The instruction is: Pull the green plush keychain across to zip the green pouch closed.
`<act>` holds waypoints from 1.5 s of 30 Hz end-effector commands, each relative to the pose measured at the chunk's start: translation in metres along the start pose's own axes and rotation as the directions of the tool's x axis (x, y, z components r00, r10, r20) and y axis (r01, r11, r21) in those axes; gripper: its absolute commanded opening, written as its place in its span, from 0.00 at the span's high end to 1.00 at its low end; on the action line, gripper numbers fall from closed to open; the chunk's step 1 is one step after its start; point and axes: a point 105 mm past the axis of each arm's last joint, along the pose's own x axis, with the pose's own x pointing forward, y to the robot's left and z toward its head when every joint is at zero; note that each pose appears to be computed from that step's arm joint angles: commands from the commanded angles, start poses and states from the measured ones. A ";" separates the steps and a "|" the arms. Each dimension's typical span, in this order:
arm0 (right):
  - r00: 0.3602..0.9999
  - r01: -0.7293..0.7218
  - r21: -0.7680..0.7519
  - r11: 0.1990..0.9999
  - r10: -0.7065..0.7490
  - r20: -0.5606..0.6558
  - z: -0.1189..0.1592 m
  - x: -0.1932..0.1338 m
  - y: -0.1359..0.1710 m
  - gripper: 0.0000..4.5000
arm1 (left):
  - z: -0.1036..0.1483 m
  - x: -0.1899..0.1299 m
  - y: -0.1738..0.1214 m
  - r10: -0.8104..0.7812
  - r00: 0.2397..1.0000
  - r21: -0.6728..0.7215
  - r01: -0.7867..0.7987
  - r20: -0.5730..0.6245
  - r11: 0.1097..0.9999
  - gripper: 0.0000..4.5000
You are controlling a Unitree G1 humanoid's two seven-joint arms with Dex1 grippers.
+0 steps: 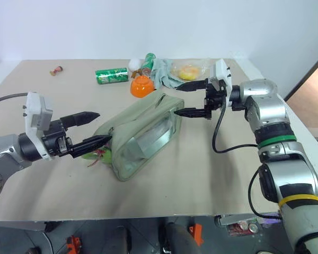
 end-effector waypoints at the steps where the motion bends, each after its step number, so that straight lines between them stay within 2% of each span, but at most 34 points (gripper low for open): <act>1: 0.998 -0.055 -0.051 0.997 0.055 -0.009 0.007 0.002 -0.001 0.00 | 0.009 -0.002 0.000 0.026 0.999 0.054 -0.027 0.022 0.998 0.01; 2: 0.997 -0.071 -0.048 0.996 0.070 -0.012 0.005 0.002 0.001 0.00 | 0.009 -0.003 0.001 0.034 0.999 0.058 -0.035 0.023 0.998 0.01; 6: 0.996 -0.090 -0.054 0.994 0.091 0.014 0.005 0.001 0.002 0.24 | 0.009 -0.005 0.001 0.059 0.998 0.061 -0.061 0.025 0.996 0.00; 15: 0.990 -0.134 -0.079 0.988 0.137 0.040 0.009 -0.001 0.009 0.95 | 0.010 -0.010 0.009 0.118 0.992 0.071 -0.121 0.039 0.990 0.00; 16: 0.989 -0.137 -0.086 0.987 0.141 0.040 0.010 -0.001 0.010 0.99 | 0.009 -0.011 0.011 0.124 0.992 0.074 -0.127 0.036 0.989 0.00; 22: 0.986 -0.150 -0.105 0.983 0.156 0.049 0.013 -0.003 0.015 0.99 | 0.008 -0.014 0.018 0.149 0.988 0.093 -0.151 0.029 0.984 0.00; 28: 0.984 -0.158 -0.124 0.980 0.166 0.061 0.021 -0.015 0.035 0.99 | 0.006 -0.017 0.024 0.179 0.984 0.114 -0.180 0.026 0.977 0.00; 37: 0.999 0.032 0.047 0.998 -0.031 -0.009 0.022 -0.041 0.061 0.99 | 0.012 -0.019 0.033 0.211 0.976 0.136 -0.217 0.057 0.967 0.00; 45: 0.980 0.193 0.124 0.973 -0.186 -0.067 0.018 -0.044 0.082 0.99 | 0.008 -0.012 0.038 0.204 0.978 0.128 -0.209 0.053 0.969 0.00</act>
